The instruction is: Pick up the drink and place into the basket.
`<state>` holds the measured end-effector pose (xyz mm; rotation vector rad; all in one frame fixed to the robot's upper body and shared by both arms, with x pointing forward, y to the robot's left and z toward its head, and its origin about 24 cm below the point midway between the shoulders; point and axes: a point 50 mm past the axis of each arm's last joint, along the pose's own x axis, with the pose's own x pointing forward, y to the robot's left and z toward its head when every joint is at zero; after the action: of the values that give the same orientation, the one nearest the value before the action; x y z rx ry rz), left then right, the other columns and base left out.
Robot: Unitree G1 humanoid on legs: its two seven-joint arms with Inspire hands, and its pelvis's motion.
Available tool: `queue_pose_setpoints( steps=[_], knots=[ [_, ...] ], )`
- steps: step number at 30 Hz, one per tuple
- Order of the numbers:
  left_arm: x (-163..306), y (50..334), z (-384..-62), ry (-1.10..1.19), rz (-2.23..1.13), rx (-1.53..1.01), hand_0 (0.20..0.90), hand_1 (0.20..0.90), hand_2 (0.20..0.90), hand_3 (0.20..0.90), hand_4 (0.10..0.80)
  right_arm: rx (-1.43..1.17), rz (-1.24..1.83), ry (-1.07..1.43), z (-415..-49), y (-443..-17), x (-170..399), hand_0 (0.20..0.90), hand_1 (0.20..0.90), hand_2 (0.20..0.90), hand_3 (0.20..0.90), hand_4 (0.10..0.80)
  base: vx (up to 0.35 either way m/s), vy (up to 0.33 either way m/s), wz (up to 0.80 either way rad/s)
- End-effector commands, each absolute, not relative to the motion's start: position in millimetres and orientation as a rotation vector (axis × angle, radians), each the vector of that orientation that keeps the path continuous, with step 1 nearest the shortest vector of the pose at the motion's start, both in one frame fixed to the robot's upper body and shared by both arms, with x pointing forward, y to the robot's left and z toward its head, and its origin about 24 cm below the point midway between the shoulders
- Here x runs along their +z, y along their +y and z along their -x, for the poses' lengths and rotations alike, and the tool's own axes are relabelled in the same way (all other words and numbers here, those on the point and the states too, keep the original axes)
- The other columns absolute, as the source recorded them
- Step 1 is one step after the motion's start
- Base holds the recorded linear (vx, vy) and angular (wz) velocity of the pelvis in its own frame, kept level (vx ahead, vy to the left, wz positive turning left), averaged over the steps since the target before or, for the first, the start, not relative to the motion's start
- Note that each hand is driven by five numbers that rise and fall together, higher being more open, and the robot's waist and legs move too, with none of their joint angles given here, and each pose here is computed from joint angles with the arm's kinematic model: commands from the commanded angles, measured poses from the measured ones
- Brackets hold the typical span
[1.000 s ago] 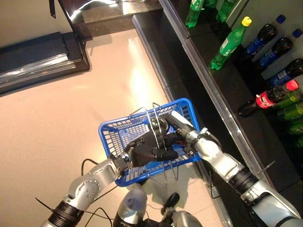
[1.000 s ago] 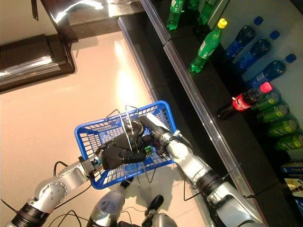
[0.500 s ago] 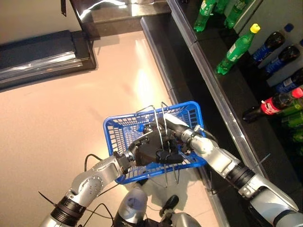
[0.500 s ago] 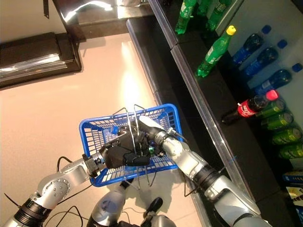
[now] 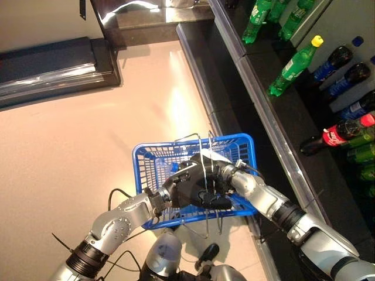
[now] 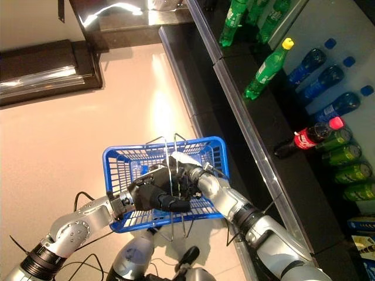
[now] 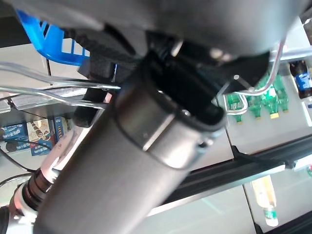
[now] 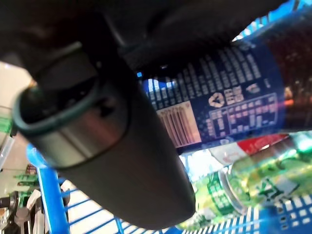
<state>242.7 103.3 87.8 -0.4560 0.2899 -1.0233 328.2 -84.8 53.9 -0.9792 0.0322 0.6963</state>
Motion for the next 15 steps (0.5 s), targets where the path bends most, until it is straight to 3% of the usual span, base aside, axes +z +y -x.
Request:
queue_pose_setpoints(
  steps=[1,15],
  knots=[
    [198,39,-184,-0.359,0.737,-1.730,0.300,0.300,0.300,0.200,0.100,0.863,0.963,-0.065,-316,-38,54,0.300,0.300,0.300,0.200,0.100,0.011,0.001,0.05],
    [201,33,-179,-0.335,0.736,-1.793,0.300,0.300,0.300,0.200,0.100,0.945,1.012,0.106,-318,-41,34,0.300,0.300,0.300,0.200,0.100,0.005,-0.002,0.04]
  ],
)
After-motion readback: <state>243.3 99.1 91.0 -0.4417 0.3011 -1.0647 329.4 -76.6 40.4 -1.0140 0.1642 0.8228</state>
